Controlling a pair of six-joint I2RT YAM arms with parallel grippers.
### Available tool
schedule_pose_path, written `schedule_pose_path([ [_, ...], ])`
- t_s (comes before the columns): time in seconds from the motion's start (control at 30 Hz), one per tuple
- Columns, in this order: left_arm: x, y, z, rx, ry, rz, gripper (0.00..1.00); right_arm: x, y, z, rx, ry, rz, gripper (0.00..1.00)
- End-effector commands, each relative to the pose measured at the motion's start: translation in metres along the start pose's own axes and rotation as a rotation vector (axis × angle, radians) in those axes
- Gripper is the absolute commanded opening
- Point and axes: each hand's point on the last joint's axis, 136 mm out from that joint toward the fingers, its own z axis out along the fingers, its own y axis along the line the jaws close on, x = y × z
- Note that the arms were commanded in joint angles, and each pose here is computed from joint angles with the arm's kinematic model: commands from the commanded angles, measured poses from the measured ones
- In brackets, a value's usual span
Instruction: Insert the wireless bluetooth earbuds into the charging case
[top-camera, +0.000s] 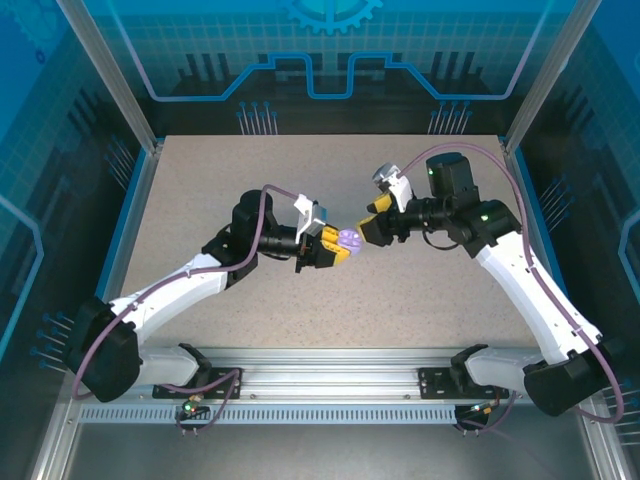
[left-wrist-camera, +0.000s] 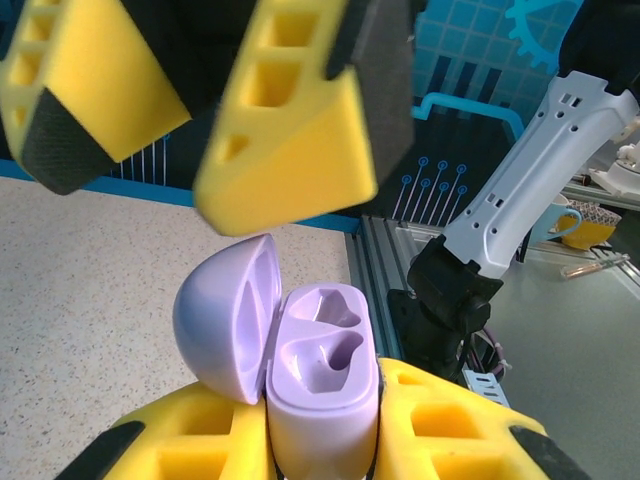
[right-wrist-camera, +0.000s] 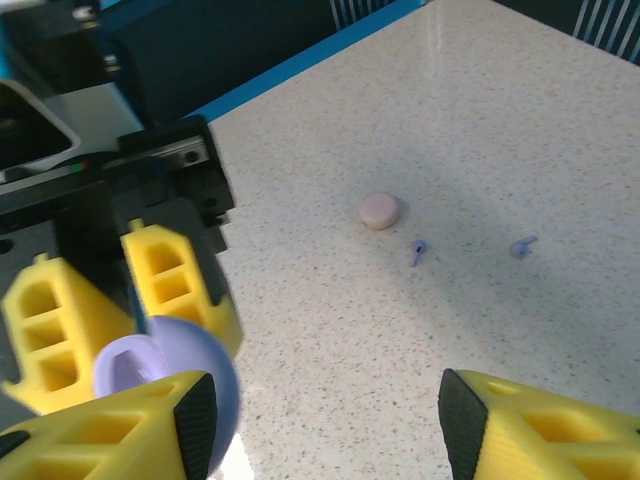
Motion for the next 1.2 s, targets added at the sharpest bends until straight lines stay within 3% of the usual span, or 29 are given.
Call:
schedule_pose_path([
  [0.0,-0.015,-0.016,-0.004,0.045,-0.025,0.074,0.11,-0.009,-0.009,-0.008,0.051,-0.030,0.012,0.63],
  [0.67,-0.016,-0.017,-0.004,0.041,-0.026,0.067,0.11,-0.007,-0.013,-0.009,0.060,-0.023,0.034,0.63],
  [0.93,-0.008,0.006,-0.016,-0.063,-0.043,-0.026,0.11,0.011,-0.070,-0.004,0.309,0.026,0.178,0.64],
  [1.17,-0.002,0.029,-0.049,-0.183,-0.102,-0.118,0.12,0.045,-0.104,0.047,0.288,0.176,0.323,0.62],
])
